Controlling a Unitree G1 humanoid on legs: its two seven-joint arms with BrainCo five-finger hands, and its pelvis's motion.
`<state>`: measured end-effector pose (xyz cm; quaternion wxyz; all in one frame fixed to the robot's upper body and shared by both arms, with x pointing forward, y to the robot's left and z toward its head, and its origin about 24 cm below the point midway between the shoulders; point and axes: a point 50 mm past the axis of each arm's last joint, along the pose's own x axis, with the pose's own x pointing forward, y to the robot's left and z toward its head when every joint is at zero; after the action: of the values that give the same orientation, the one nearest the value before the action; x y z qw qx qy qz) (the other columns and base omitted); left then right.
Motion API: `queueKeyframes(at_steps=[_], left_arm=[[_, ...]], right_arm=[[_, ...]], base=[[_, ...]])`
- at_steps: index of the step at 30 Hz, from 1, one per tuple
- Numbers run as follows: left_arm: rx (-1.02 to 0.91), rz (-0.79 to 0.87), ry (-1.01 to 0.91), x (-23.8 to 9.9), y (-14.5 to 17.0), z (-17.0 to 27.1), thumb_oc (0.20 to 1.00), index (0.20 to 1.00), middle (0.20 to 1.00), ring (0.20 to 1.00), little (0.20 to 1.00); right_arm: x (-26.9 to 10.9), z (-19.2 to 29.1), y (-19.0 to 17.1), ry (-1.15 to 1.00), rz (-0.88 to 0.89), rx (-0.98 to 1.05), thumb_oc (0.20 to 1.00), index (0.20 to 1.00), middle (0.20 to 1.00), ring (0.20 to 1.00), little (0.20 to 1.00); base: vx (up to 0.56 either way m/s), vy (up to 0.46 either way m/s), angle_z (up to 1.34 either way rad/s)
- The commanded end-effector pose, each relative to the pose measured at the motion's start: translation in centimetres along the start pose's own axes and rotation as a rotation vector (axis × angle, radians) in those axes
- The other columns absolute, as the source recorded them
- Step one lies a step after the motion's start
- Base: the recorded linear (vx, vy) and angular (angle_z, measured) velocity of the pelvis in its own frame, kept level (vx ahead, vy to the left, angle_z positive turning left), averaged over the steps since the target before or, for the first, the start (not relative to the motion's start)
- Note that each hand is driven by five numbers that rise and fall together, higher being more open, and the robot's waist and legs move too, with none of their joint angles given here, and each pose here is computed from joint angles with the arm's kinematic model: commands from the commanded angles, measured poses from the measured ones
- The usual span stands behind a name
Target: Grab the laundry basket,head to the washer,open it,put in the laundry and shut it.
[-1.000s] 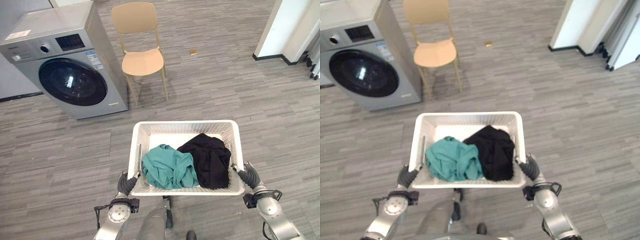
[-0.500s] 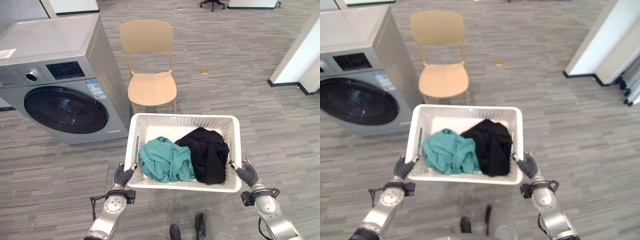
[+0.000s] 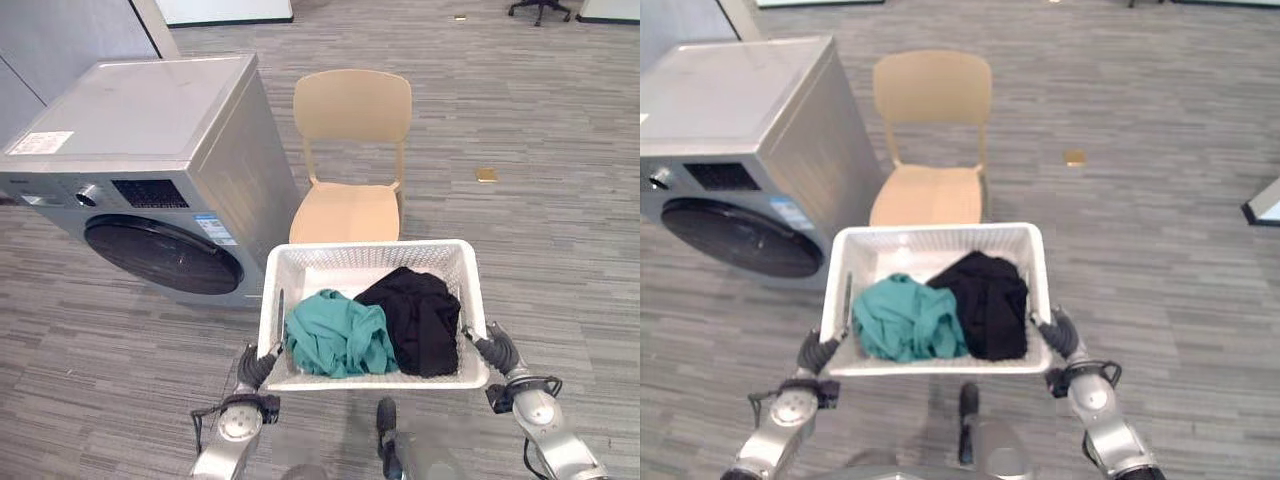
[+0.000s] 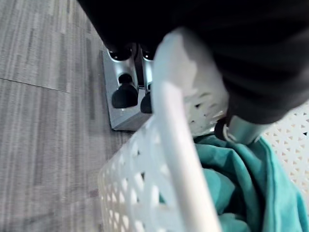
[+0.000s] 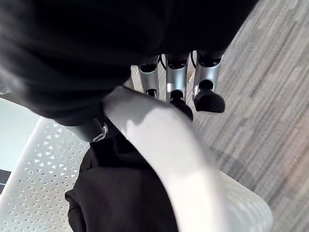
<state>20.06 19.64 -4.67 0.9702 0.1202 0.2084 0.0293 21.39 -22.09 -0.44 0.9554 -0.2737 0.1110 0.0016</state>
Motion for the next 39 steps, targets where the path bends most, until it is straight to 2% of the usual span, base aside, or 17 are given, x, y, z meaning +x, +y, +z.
queueKeyframes(at_steps=[1,11,20,28,35,39], left_arm=[[-0.094,-0.066,-0.242,0.1,0.0,4.4,0.2,0.2,0.2,0.2,0.2],[-0.1,-0.05,-0.206,-0.2,0.1,3.6,0.2,0.2,0.2,0.2,0.2],[-0.043,-0.054,-0.246,0.5,0.6,4.7,0.2,0.2,0.2,0.2,0.2],[-0.018,-0.017,-0.242,0.6,1.4,4.5,0.2,0.2,0.2,0.2,0.2],[-0.035,-0.004,-0.201,0.8,0.3,3.5,0.2,0.2,0.2,0.2,0.2],[-0.037,0.012,-0.197,2.3,-1.1,4.3,0.2,0.2,0.2,0.2,0.2]], right_arm=[[-0.2,1.6,-2.6,-0.113,-0.093,0.039,0.2,0.2,0.2,0.2,0.2],[-0.5,0.7,-2.5,-0.069,-0.112,0.032,0.2,0.2,0.2,0.2,0.2],[0.4,1.8,-1.3,-0.104,-0.091,0.057,0.2,0.2,0.2,0.2,0.2],[0.9,1.9,-0.5,-0.103,-0.066,0.014,0.2,0.2,0.2,0.2,0.2],[1.0,1.4,0.3,-0.084,-0.03,-0.023,0.2,0.2,0.2,0.2,0.2],[2.7,2.4,1.4,-0.098,-0.021,-0.022,0.2,0.2,0.2,0.2,0.2]], base=[[0.25,0.055,0.01],[0.29,0.162,-0.12],[0.26,0.252,-0.17],[0.13,0.037,-0.26],[0.12,-0.081,0.23],[-0.06,-0.057,0.07]])
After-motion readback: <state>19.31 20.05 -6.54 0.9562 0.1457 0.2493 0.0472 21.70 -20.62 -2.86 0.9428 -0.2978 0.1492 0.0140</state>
